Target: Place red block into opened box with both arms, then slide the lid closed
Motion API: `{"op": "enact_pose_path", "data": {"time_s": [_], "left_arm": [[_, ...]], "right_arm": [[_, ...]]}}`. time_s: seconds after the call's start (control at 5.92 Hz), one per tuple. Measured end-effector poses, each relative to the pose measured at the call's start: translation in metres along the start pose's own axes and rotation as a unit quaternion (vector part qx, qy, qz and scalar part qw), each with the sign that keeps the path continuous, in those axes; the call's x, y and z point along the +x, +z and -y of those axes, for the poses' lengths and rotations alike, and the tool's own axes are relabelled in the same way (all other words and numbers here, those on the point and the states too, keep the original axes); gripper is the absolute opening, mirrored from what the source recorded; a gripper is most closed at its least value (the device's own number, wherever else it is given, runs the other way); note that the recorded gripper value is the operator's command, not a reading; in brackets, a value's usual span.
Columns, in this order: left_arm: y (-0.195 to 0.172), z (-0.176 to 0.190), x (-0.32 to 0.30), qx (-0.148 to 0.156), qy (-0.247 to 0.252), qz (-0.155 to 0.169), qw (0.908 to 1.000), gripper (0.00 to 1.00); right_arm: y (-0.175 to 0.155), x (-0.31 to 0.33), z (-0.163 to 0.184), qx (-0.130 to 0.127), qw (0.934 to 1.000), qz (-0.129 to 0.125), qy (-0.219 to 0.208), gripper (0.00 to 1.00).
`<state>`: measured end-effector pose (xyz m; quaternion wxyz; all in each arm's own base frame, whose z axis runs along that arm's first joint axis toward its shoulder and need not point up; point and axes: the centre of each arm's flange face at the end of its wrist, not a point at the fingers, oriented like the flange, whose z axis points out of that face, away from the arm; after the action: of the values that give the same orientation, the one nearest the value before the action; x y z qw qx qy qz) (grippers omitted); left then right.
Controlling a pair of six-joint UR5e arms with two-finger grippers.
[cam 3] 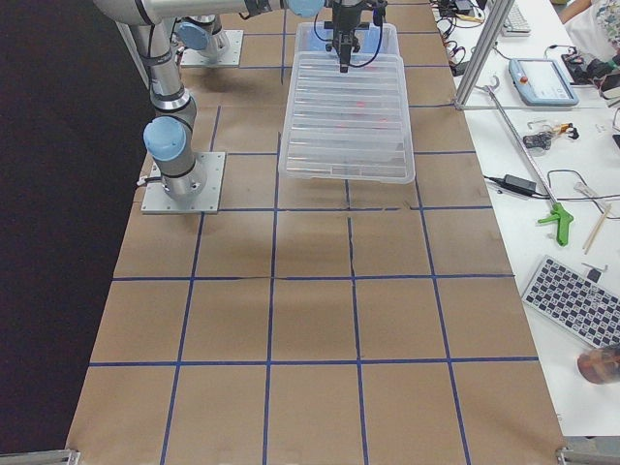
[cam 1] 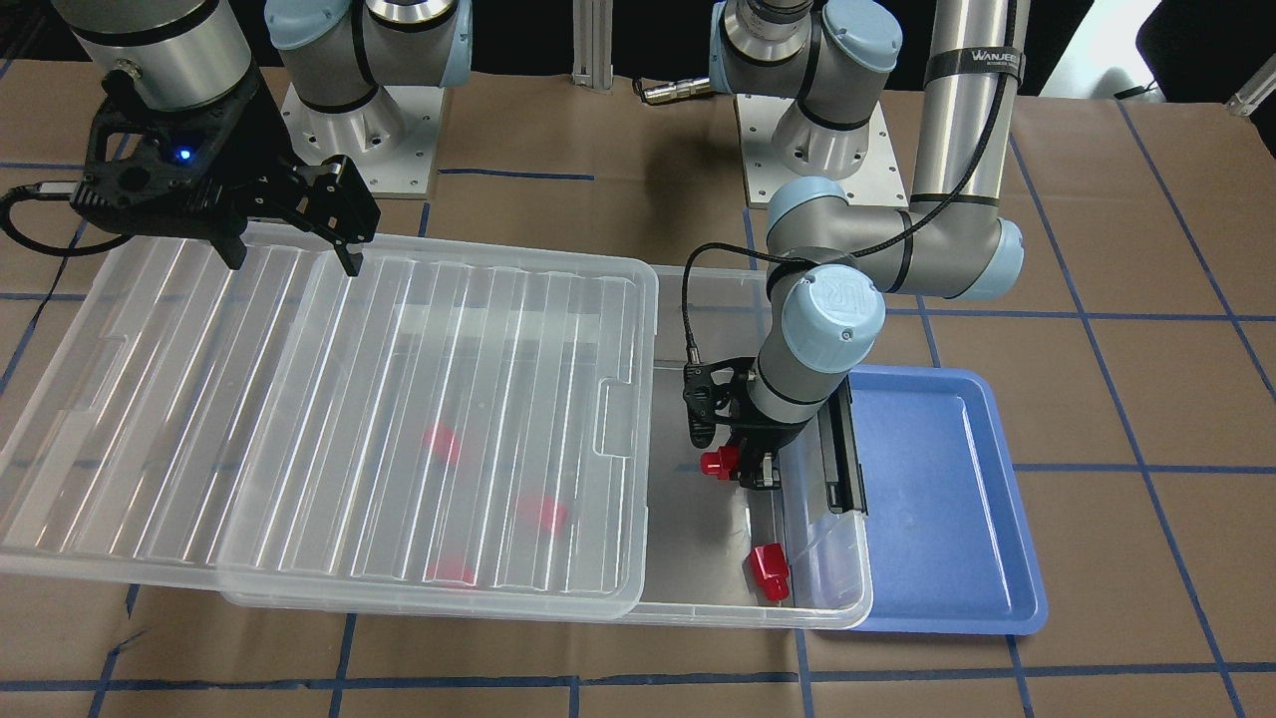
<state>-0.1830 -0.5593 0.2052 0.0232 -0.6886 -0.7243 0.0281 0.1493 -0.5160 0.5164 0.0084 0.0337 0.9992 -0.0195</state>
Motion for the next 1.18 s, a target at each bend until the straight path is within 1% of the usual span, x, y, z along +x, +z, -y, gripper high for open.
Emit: {"op": "enact_pose_path", "data": {"time_s": [0.17,0.51,0.68,0.85,1.01,1.18], "left_arm": [[0.000,-0.001,-0.001,0.001,-0.001,0.000,1.0000,0.90],[-0.011,-0.003,-0.004,0.001,-0.005,0.005,1.0000,0.90],[-0.028,-0.004,-0.004,0.002,-0.009,0.011,0.9999,0.90],[-0.059,-0.003,-0.003,0.002,-0.016,0.007,0.9999,0.90],[-0.101,0.001,-0.003,0.001,-0.021,-0.004,0.9998,0.90],[-0.147,0.005,-0.004,-0.001,-0.032,-0.011,0.9994,0.90]], "right_arm": [[0.000,0.000,0.000,0.000,1.0000,0.000,0.000,1.00],[0.000,0.001,0.000,-0.001,1.0000,0.000,0.000,1.00],[0.001,0.002,0.001,0.000,1.0000,-0.001,-0.003,1.00],[0.001,0.007,0.004,0.002,0.9998,-0.002,-0.020,1.00],[0.001,0.025,0.011,0.004,0.9991,-0.006,-0.041,1.00],[0.003,0.061,0.021,0.003,0.9984,-0.009,-0.056,1.00]]}}
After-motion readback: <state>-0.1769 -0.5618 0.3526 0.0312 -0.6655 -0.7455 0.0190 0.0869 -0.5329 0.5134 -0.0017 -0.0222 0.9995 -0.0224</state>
